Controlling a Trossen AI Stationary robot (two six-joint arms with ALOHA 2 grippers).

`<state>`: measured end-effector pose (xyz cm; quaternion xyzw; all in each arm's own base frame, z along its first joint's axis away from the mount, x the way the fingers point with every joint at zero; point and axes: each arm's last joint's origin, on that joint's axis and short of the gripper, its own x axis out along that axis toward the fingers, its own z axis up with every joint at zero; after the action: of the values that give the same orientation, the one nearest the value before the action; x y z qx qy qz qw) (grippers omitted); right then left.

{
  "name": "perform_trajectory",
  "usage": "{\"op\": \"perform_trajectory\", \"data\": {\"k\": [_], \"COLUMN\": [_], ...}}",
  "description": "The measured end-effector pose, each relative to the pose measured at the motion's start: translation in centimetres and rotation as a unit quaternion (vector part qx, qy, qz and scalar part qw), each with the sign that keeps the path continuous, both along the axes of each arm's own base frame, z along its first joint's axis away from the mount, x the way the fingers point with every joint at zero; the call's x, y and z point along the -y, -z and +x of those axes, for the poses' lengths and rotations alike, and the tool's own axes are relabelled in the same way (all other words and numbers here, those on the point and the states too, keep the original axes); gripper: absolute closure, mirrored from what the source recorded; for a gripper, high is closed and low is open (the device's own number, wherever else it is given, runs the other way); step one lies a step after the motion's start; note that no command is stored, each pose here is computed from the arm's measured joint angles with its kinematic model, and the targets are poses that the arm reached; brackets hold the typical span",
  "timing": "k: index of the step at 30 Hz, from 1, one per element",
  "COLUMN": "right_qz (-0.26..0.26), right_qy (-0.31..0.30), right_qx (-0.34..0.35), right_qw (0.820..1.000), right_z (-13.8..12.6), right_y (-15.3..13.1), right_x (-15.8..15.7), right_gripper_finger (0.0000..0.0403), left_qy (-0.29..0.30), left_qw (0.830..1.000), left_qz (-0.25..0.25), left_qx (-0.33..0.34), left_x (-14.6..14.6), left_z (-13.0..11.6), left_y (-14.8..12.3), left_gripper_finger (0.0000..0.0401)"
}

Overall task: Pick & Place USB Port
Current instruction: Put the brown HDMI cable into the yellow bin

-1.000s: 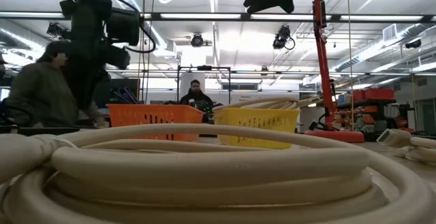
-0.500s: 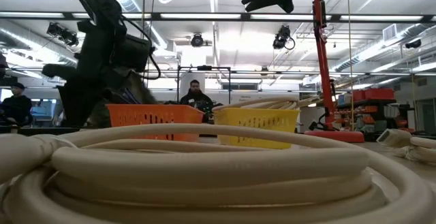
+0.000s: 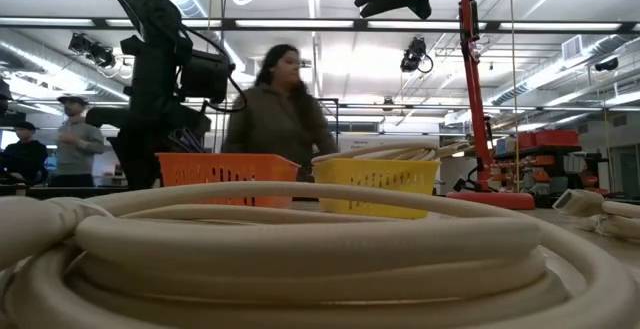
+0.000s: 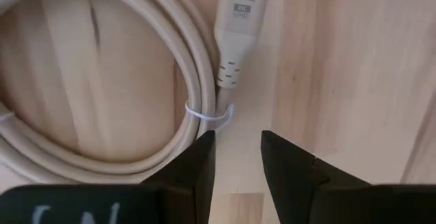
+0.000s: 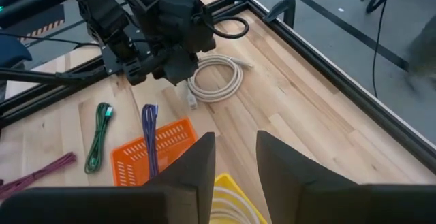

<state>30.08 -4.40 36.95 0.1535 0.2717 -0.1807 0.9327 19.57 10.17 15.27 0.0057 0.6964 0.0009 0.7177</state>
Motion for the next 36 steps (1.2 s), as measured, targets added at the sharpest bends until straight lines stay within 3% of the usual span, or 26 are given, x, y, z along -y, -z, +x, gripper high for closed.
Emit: {"op": "perform_trajectory", "data": {"k": [9, 15, 32, 36], "right_qz": [-0.001, 0.0, 0.003, 0.002], "right_qy": [0.0, 0.0, -0.003, -0.004], "right_qx": [0.003, 0.003, 0.002, 0.001], "right_qw": [1.0, 1.0, 1.0, 1.0], "right_z": [0.0, 0.0, 0.0, 0.0], "right_y": [0.0, 0.0, 0.0, 0.0], "right_x": [0.0, 0.0, -0.1, -0.1], "right_gripper_finger": [0.0293, 0.0293, 0.0293, 0.0293], "left_qy": [0.009, 0.011, -0.008, -0.002], "left_qw": [1.0, 0.999, 0.997, 0.997], "left_qz": [0.016, 0.027, -0.074, -0.075], "left_qx": [-0.014, 0.04, 0.017, -0.002], "left_x": [-0.4, -1.7, -2.3, -2.5], "left_z": [0.6, 1.7, 1.8, 2.0], "left_y": [-1.6, -3.3, -0.8, 0.1], "left_gripper_finger": [0.0277, 0.0277, 0.0277, 0.0277]}}
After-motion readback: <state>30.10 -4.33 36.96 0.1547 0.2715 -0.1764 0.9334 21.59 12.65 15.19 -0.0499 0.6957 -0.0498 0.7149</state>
